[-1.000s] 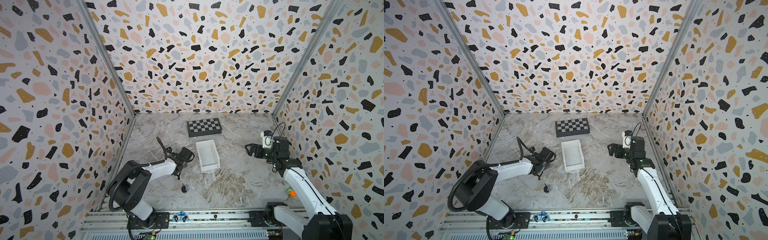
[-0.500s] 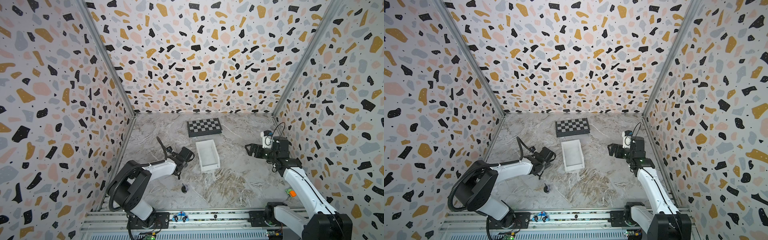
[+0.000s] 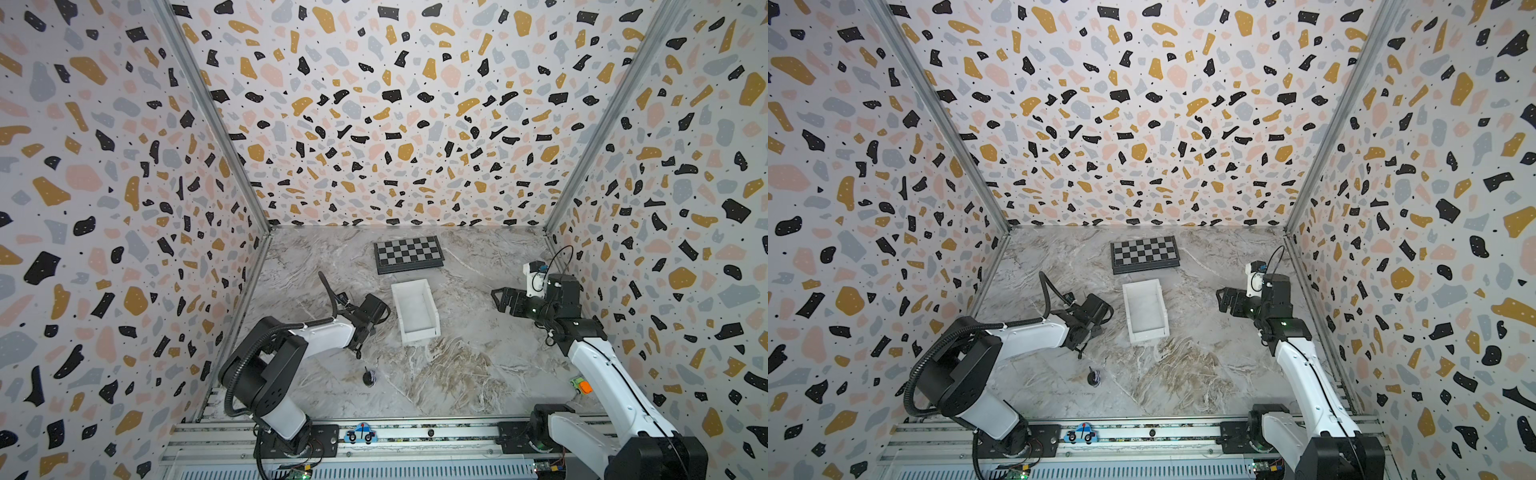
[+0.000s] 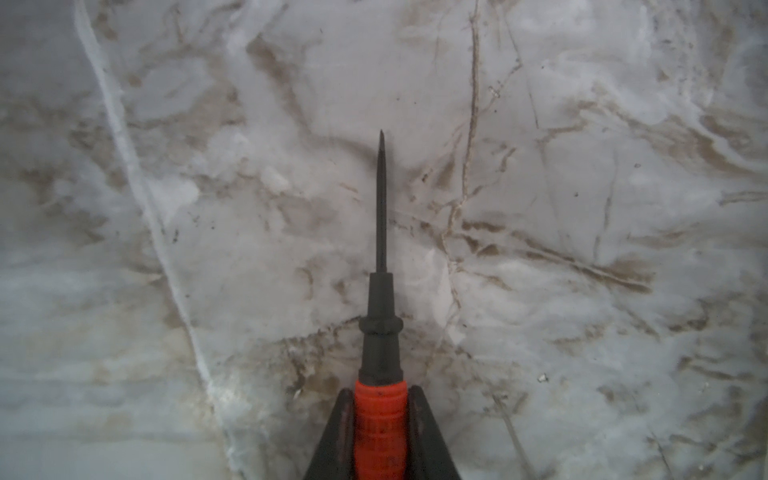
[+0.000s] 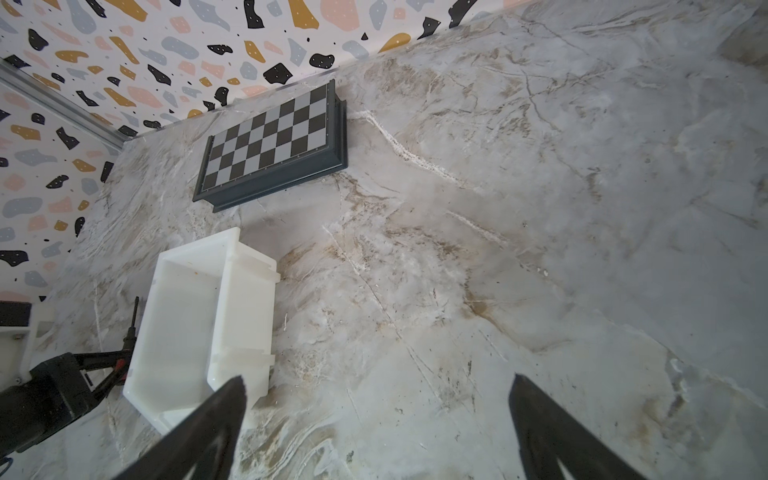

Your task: Put the screwdriver in the bin

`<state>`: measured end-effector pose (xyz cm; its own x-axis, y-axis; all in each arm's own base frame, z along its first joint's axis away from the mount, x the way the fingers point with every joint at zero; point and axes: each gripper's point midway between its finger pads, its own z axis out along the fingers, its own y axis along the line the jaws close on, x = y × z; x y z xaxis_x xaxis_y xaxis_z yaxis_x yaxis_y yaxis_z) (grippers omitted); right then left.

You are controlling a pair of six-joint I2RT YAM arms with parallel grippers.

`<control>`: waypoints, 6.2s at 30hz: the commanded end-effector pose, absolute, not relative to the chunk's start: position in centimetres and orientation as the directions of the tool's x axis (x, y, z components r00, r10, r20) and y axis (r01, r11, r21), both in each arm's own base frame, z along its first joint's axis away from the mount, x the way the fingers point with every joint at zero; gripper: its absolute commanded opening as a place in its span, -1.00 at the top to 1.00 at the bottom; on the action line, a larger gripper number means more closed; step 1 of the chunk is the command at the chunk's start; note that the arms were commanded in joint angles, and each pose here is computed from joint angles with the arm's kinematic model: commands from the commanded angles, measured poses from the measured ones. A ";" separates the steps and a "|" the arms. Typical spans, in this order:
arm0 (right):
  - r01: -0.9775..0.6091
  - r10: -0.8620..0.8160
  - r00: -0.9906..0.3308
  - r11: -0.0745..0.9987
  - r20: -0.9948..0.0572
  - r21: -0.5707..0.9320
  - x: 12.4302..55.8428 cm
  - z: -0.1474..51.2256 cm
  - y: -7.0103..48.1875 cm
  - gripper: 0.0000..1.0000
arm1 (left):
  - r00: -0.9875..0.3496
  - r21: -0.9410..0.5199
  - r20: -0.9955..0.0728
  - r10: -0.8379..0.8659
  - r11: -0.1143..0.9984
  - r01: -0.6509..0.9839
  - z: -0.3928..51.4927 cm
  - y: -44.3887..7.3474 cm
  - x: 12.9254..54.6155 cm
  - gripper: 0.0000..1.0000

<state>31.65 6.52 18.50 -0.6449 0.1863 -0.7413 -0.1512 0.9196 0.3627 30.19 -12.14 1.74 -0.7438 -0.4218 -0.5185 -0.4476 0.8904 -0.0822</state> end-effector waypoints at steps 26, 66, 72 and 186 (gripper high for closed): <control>-0.154 0.210 -0.602 0.916 -0.770 0.370 29.4 21.8 6.1 -0.99 | -0.731 -0.217 -0.667 -0.140 0.976 0.011 17.4 -29.0 31.9 1.00; -0.116 0.224 -0.608 0.924 -0.761 0.365 27.8 20.3 4.8 -0.99 | -0.818 0.142 -0.561 0.130 0.988 0.060 6.8 -31.4 32.9 0.49; -0.117 0.227 -0.611 0.922 -0.759 0.370 27.9 20.2 4.8 -0.99 | -0.815 0.131 -0.566 0.127 0.989 0.063 7.4 -31.7 33.2 0.45; -0.090 -0.026 -0.181 0.996 -0.983 -0.009 36.9 14.4 1.7 -0.98 | -0.056 0.080 -0.996 0.068 0.966 -0.245 14.2 1.2 32.8 -1.00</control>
<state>35.65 1.05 12.48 -0.2451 -0.0069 -0.9695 -0.0601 0.9982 0.0081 32.06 2.08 12.23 -0.1281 0.0543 -0.9903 -0.2897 0.9529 0.0897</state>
